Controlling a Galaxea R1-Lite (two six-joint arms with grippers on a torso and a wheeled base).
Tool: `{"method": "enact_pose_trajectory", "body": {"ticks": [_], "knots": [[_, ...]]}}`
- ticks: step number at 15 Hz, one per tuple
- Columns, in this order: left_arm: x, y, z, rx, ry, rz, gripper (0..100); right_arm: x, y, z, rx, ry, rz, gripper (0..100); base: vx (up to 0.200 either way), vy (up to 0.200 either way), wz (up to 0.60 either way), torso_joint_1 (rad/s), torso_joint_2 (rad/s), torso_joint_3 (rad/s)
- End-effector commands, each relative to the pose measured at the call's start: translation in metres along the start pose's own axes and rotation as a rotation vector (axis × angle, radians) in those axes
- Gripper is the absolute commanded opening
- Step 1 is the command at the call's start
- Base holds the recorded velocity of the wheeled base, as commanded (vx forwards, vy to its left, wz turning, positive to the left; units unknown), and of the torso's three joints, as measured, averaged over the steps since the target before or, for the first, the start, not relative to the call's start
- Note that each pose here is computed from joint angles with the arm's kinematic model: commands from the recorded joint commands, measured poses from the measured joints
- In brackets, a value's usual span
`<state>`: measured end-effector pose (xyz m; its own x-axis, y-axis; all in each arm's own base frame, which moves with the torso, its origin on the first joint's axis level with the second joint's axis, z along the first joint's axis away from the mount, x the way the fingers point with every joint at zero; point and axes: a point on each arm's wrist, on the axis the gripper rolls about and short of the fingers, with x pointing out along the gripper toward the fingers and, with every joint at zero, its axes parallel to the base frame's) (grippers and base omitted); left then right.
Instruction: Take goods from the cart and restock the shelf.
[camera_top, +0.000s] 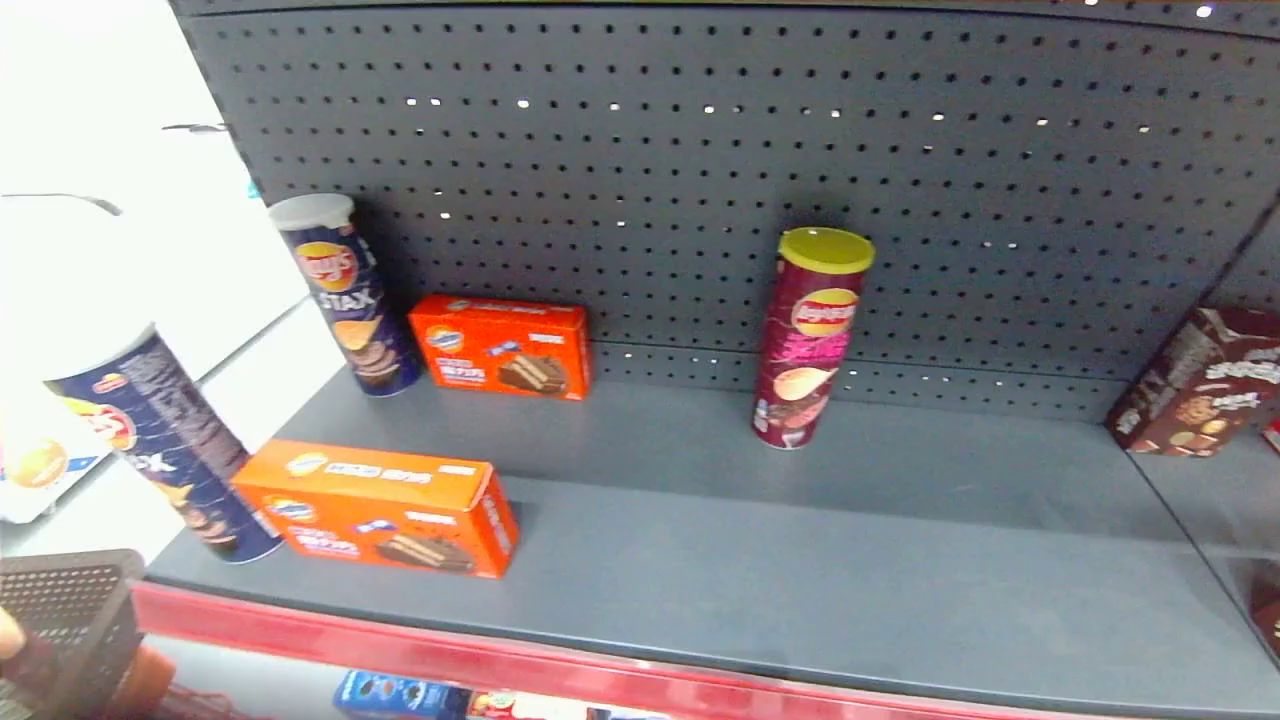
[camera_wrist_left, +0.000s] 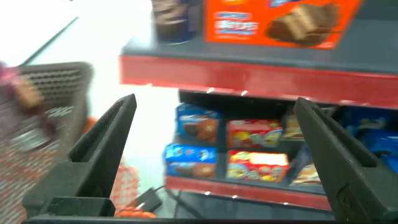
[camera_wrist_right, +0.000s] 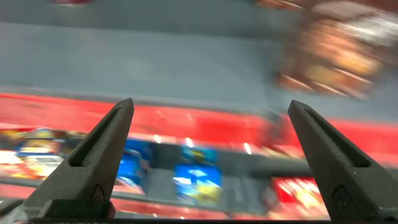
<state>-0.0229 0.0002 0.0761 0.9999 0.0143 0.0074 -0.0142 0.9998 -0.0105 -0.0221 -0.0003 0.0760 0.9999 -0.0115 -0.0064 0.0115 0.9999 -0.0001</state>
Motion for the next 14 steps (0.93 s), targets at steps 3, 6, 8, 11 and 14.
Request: {"method": "enact_pose_trajectory", "body": {"ticks": [3,6,8,11,14], "knots": [[0.0001,0.0001,0.0,-0.003,0.001,0.004,100,0.0,0.0,0.0,0.0,0.0,0.001,100,0.0,0.0,0.6,0.001,0.0,0.002],[0.0001,0.0001,0.0,-0.002,0.001,0.004,100,0.0001,-0.0001,0.0002,0.0,0.0,-0.001,100,0.0,0.0,0.4,-0.002,0.0,0.003],[0.0001,0.0001,0.0,-0.003,0.001,0.006,100,0.0001,-0.0001,0.0002,0.0,0.0,-0.001,100,0.0,0.0,0.0,0.0,0.0,0.0],[0.0001,0.0,0.0,0.001,0.001,0.001,100,0.0001,-0.0001,0.0002,0.0,0.0,-0.001,100,0.0,0.0,0.0,0.0,0.0,0.0],[0.0001,-0.0001,0.0,0.003,0.001,-0.004,100,0.0001,-0.0001,0.0002,0.0,0.0,-0.001,100,0.0,0.0,0.0,0.0,0.0,0.0]]}}
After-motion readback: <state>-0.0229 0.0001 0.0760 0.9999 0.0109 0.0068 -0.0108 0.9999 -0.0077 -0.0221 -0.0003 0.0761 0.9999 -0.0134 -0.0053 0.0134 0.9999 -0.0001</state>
